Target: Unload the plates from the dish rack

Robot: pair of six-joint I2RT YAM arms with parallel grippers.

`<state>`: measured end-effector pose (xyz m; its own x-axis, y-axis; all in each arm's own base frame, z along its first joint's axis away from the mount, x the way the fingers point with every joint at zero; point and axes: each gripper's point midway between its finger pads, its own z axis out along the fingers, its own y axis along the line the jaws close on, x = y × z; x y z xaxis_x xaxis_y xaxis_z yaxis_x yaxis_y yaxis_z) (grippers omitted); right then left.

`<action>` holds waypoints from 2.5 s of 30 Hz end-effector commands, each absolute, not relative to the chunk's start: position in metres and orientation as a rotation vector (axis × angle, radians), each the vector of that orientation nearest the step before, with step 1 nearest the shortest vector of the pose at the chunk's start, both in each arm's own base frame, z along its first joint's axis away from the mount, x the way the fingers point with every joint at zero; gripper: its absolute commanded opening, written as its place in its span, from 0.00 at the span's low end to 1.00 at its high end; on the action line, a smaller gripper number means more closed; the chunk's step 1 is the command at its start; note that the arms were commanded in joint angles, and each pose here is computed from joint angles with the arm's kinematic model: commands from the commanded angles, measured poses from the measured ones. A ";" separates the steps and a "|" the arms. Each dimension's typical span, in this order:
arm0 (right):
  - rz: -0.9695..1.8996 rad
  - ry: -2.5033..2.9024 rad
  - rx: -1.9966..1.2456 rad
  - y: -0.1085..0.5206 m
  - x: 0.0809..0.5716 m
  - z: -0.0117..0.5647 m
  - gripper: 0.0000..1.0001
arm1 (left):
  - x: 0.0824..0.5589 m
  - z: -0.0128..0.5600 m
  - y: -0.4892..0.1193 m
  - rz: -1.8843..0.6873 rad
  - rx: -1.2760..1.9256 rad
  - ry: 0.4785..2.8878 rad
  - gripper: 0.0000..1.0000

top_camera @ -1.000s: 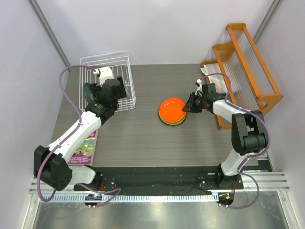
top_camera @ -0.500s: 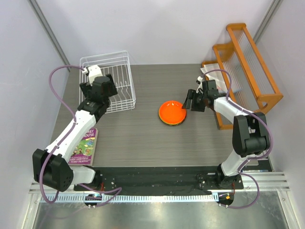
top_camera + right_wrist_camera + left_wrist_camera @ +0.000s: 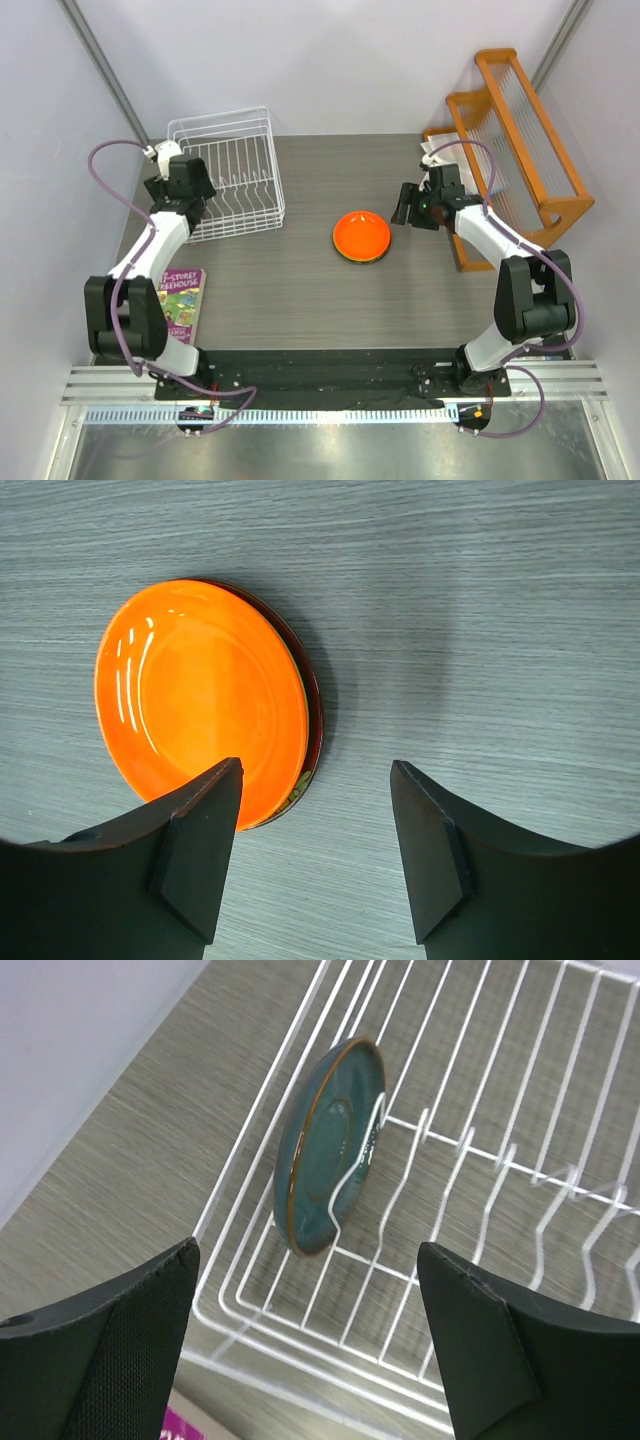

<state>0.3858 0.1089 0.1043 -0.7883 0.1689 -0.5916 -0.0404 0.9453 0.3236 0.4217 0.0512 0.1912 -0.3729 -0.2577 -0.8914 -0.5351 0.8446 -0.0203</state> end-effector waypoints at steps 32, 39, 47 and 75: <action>0.404 2.501 0.057 0.112 0.402 0.077 0.63 | 0.489 0.132 0.101 0.175 -0.775 1.926 0.17; 0.396 2.498 0.064 0.111 0.401 0.078 0.63 | 0.490 0.148 0.098 0.152 -0.731 1.890 0.00; 0.363 2.473 0.074 0.106 0.398 0.087 0.66 | 0.482 0.215 0.095 0.166 -0.582 1.817 0.00; 0.698 2.246 -0.006 0.152 0.368 0.164 0.67 | 0.416 0.280 -0.127 -0.739 -0.325 1.811 0.00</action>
